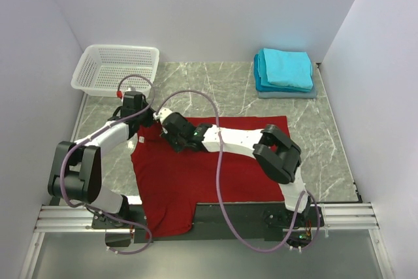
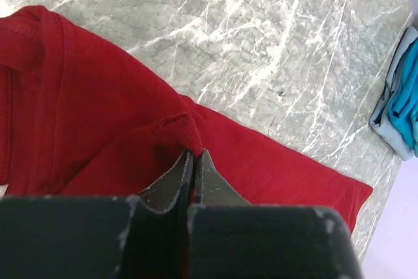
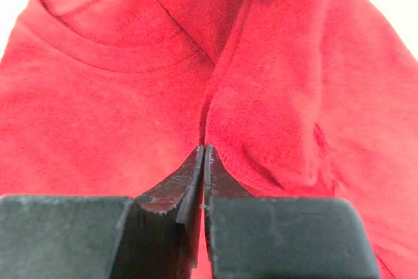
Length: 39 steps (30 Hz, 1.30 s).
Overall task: Fold and stack the t-shirts
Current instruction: Fold the tshirt
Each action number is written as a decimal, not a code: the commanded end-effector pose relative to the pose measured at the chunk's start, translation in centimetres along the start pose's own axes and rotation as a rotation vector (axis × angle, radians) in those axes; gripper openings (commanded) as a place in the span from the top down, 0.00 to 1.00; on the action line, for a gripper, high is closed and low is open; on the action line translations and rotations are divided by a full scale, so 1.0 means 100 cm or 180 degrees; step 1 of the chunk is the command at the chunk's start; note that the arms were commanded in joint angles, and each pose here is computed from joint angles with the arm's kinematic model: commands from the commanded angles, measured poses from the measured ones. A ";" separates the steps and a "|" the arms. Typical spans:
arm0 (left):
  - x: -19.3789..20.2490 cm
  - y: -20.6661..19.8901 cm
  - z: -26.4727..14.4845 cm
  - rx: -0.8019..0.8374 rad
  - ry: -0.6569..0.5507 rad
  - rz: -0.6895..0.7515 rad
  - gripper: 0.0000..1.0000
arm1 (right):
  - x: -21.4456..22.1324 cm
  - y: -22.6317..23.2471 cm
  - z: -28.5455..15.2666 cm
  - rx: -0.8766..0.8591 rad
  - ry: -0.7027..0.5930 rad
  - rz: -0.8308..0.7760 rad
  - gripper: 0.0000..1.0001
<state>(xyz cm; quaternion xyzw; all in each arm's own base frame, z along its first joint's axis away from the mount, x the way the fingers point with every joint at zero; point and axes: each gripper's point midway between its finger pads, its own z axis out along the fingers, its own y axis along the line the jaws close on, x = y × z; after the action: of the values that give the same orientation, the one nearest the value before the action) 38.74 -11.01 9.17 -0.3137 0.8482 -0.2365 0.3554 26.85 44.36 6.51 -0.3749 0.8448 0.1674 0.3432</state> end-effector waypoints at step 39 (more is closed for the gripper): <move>0.108 0.115 -0.150 -0.0921 0.0510 -0.0732 0.80 | 0.058 0.046 -0.085 -0.0965 0.0251 0.0013 0.82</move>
<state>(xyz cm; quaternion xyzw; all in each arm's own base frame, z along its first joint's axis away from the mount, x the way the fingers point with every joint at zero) 19.04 -8.41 7.18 -0.4183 0.8595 -0.1904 0.2239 17.45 39.50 6.42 -0.4296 0.8343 0.2535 0.2346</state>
